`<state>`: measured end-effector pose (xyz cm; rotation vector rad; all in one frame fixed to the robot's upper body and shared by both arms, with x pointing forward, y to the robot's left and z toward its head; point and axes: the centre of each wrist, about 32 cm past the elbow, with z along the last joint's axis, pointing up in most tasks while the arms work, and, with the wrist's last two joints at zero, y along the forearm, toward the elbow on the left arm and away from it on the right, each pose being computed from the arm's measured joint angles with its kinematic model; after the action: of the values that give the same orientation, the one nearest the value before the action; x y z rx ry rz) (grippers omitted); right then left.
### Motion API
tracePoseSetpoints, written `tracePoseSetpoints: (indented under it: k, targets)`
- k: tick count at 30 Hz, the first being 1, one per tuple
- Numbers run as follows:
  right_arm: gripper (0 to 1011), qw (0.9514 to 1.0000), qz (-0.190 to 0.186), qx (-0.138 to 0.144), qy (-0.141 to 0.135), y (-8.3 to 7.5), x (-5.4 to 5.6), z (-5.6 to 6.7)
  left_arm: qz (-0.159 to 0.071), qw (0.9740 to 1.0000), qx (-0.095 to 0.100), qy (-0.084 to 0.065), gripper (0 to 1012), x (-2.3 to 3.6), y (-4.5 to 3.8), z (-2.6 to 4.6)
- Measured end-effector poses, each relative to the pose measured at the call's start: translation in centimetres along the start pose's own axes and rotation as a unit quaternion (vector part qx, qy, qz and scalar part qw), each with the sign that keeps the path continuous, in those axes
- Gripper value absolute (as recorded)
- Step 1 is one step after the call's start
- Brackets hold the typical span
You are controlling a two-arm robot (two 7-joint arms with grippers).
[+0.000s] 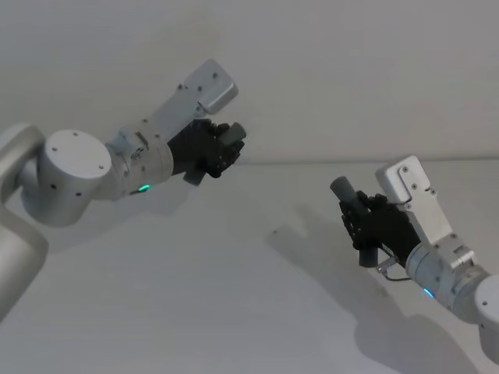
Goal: Use both hands to pick up one end of the pipe from the table, align the ends, and insert them.
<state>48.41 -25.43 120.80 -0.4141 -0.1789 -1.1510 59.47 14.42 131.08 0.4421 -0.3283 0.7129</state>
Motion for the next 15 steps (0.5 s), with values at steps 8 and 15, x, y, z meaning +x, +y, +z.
tracePoseSetpoints:
  k: [8, 15]
  targets:
    - [262, 0.996, 0.006, 0.052, -0.073, -0.5, 0.1, 0.1, -0.031, 0.994, -0.02, -0.103, 358, 1.32, 0.08, 0.75]
    - [262, 0.9858, 0.012, 0.093, -0.139, -0.9, 0.4, 0.1, -0.056, 0.9799, -0.034, -0.188, 358, 2.15, 0.16, 1.2]
